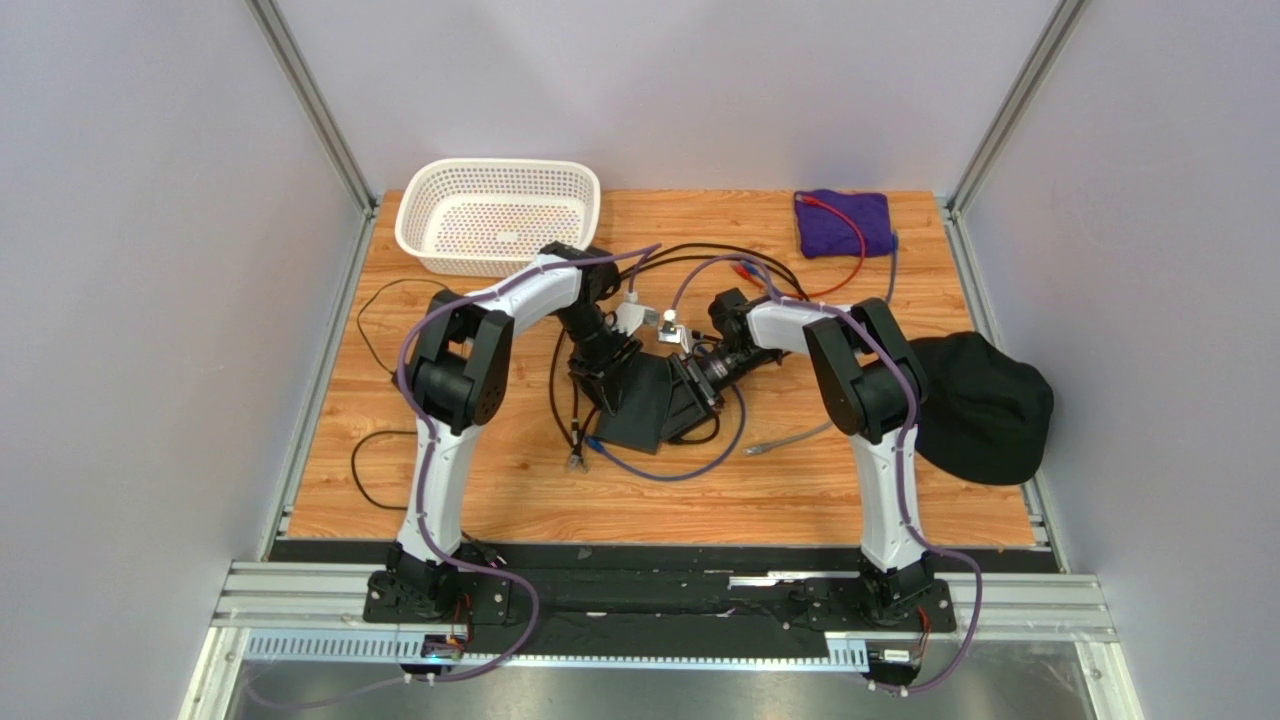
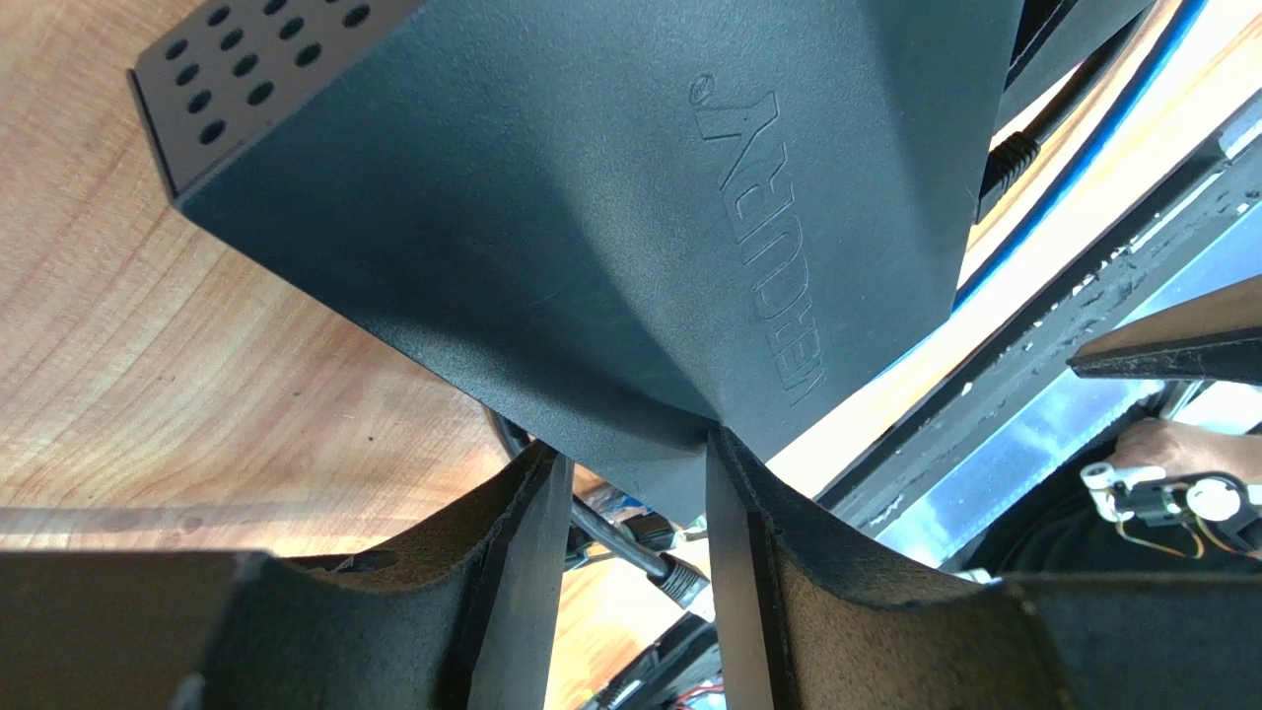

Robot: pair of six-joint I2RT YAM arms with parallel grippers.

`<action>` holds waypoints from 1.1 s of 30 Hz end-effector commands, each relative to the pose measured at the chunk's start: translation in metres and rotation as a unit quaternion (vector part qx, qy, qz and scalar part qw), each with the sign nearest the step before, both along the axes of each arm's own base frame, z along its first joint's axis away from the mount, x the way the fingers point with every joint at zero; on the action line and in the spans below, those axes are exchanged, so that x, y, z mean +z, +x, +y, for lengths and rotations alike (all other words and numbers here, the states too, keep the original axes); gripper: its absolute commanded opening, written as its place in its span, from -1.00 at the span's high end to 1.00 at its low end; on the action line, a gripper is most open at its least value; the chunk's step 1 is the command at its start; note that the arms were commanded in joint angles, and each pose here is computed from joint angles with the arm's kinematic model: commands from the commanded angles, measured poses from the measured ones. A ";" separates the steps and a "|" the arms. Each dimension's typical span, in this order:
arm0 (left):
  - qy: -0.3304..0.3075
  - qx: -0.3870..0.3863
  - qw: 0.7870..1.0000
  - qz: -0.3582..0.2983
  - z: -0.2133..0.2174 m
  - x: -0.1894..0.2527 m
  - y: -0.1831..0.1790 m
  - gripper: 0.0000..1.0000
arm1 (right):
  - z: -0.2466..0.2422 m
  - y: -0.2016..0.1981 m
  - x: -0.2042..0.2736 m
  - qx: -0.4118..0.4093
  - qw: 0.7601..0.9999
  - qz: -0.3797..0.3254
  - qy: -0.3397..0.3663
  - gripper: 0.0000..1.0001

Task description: Pull the plug from the switch port

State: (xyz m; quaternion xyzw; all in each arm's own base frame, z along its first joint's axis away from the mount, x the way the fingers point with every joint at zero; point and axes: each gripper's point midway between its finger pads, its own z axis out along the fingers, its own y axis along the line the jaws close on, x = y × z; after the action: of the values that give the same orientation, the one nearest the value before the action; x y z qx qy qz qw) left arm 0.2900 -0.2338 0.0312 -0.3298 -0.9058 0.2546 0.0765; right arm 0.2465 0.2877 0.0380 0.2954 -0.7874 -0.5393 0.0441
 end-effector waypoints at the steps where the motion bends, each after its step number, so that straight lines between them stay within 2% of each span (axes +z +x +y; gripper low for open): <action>1: 0.060 -0.025 0.998 -0.014 0.021 -0.030 0.004 0.08 | -0.008 -0.004 -0.041 0.018 0.997 -0.019 -0.067 -0.36; 8: 0.061 -0.026 0.998 -0.015 0.021 -0.030 0.005 0.08 | -0.006 -0.010 -0.056 0.024 0.995 -0.035 -0.090 -0.15; 9: 0.062 -0.026 0.998 -0.016 0.021 -0.030 0.005 0.08 | -0.006 -0.007 -0.058 0.021 0.995 -0.046 -0.090 -0.05; 17: 0.062 -0.028 0.997 -0.019 0.021 -0.029 0.006 0.08 | -0.010 -0.004 -0.069 0.010 0.992 -0.056 -0.111 0.34; 25: 0.062 -0.028 0.997 -0.018 0.020 -0.030 0.005 0.09 | -0.010 -0.001 -0.073 0.006 0.991 -0.055 -0.119 0.50; 33: 0.060 -0.030 0.998 -0.019 0.019 -0.031 0.006 0.09 | -0.010 -0.002 -0.073 0.008 0.993 -0.041 -0.113 0.82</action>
State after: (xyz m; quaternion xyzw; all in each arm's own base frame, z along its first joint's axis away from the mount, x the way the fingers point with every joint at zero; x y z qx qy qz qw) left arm 0.2860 -0.2301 0.0308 -0.3279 -0.9073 0.2479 0.0880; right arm 0.2377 0.2904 0.0183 0.2727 -0.8099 -0.5148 0.0684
